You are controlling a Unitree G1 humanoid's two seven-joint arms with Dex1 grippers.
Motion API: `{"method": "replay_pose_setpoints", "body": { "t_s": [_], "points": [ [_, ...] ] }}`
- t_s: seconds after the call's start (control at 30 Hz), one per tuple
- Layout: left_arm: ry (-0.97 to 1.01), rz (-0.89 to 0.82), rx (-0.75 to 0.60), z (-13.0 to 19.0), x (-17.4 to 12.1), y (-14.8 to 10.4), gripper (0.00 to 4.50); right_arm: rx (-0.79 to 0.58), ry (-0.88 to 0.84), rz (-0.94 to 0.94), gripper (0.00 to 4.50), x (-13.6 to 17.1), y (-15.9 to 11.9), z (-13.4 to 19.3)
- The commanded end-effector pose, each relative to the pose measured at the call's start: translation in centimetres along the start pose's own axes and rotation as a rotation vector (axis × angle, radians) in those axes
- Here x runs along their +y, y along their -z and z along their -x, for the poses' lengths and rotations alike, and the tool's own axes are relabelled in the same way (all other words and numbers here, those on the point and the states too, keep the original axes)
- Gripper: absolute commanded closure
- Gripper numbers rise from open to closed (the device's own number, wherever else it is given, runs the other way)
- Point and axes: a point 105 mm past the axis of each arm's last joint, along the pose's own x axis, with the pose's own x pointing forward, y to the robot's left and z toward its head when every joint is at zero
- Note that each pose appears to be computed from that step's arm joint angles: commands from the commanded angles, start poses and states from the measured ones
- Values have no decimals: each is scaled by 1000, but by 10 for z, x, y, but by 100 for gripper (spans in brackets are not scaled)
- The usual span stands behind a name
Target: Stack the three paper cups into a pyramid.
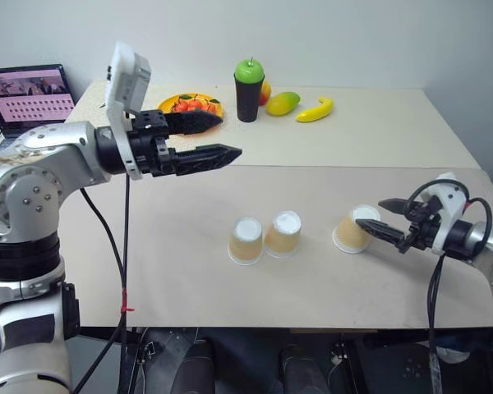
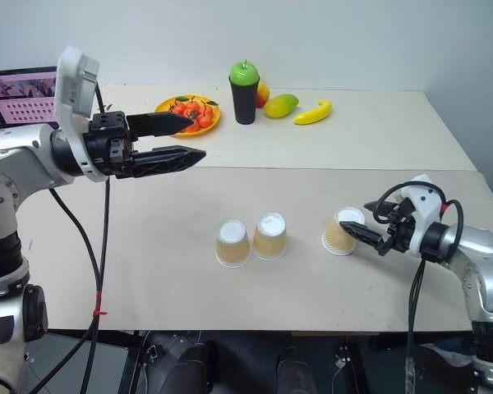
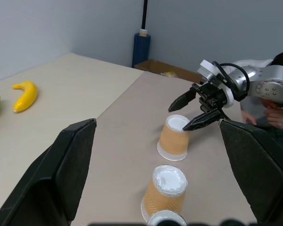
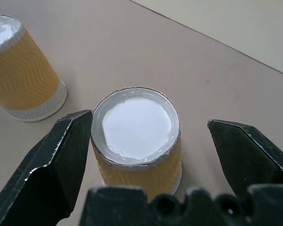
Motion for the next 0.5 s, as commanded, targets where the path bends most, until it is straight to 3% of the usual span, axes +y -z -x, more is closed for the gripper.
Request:
{"method": "replay_pose_setpoints", "body": {
  "t_s": [0.03, 0.5],
  "points": [
    [-30, -49, -22, 5, 0, -7, 6, -18, 20, 25, 0, -6, -8, 3],
    [-49, -41, -18, 1, 2, 0, 6, -31, 24, 25, 0, -8, -14, 7]
  ]
}}
